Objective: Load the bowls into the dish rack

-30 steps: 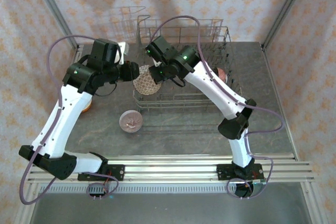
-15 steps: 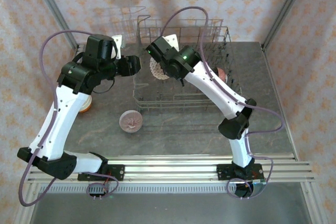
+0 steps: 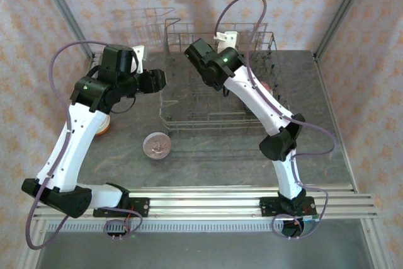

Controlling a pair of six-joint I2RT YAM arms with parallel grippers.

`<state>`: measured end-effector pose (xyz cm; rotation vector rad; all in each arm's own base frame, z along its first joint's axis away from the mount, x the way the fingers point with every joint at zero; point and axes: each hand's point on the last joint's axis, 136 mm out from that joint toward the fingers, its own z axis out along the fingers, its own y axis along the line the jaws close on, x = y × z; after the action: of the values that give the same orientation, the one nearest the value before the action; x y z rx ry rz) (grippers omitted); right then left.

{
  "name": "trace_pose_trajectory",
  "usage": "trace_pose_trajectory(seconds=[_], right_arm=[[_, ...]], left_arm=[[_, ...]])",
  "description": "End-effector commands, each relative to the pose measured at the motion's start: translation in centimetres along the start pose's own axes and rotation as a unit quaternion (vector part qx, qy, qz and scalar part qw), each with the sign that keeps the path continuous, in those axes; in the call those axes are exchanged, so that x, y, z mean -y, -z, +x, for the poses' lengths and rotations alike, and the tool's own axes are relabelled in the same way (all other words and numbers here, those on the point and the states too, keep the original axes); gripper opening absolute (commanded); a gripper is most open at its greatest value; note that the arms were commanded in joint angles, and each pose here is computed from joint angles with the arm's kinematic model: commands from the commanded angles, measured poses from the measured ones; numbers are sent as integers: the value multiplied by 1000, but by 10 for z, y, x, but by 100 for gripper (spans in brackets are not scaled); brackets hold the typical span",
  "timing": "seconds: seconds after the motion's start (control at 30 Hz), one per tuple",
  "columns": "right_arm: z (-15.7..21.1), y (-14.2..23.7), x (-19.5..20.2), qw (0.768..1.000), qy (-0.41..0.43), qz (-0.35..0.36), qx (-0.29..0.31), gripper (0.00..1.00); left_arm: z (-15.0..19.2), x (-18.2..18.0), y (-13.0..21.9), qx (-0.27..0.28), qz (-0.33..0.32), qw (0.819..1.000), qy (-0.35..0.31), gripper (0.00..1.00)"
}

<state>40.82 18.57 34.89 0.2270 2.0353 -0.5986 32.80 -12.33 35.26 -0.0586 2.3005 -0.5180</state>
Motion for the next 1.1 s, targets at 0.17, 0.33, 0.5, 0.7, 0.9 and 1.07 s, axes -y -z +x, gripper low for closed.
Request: trace_pose_trajectory(seconds=[0.17, 0.33, 0.5, 0.7, 0.9, 1.07], right_arm=[[-16, -6, 29, 992, -65, 88, 59, 0], [-20, -8, 37, 987, -99, 106, 75, 0], [-13, -18, 40, 984, -115, 120, 67, 0], [3, -33, 56, 979, -130, 153, 46, 0], [8, -38, 51, 979, -121, 159, 47, 0], [13, -43, 46, 979, -112, 163, 43, 0]], left_arm=[[-6, 5, -8, 9, 31, 999, -2, 56], [-6, 5, -14, 4, 36, 999, 0, 56], [-5, 0, -21, 0, 30, 1000, 1, 56], [-5, -19, -23, -4, -10, 1000, -11, 56], [11, -43, -38, -32, -59, 997, -26, 56], [21, -48, -58, -59, -56, 996, -26, 58]])
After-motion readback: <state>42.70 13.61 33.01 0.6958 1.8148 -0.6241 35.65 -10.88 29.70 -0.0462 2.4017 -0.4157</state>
